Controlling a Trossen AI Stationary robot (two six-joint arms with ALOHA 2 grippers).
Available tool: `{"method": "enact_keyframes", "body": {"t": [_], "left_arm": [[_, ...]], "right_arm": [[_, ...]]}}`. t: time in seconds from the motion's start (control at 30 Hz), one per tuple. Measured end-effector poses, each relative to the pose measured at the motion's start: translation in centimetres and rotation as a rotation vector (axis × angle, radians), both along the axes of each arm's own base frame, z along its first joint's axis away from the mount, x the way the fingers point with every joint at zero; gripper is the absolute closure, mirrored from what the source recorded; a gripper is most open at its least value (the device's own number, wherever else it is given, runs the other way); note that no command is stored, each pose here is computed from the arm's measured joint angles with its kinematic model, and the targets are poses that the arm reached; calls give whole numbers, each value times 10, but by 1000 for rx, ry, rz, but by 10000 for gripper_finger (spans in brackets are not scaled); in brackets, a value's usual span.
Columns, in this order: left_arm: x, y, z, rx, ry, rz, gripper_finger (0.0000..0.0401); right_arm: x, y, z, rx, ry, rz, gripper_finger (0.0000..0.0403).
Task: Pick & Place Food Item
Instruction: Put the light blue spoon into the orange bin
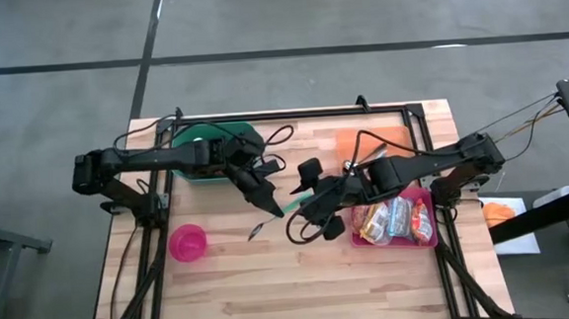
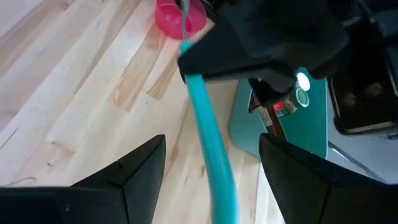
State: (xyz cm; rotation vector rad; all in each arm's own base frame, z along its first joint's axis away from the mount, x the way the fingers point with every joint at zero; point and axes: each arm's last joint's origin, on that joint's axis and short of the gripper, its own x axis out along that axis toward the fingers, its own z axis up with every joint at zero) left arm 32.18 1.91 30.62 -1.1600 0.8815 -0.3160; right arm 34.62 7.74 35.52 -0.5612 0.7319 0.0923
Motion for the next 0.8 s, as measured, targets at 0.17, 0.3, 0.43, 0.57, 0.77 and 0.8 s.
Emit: {"method": "enact_keyframes", "body": {"t": [0.17,0.3,0.43,0.57,0.77,0.8], "left_arm": [[0,-3,0,-10,-4,-24,383],[0,-4,1,-9,-11,-28,383],[0,-4,1,-9,-12,-28,383],[1,-4,1,-11,-19,-34,383],[0,-4,2,-17,-23,-41,383],[0,-4,2,-15,-23,-38,383]], "right_arm": [[2,1,-5,-4,25,-2,159],[4,1,-9,-11,43,-5,210],[6,1,-11,-31,41,-19,276],[5,1,-3,-29,28,-16,335],[4,1,1,-29,30,6,360],[4,1,1,-27,34,2,360]]}}
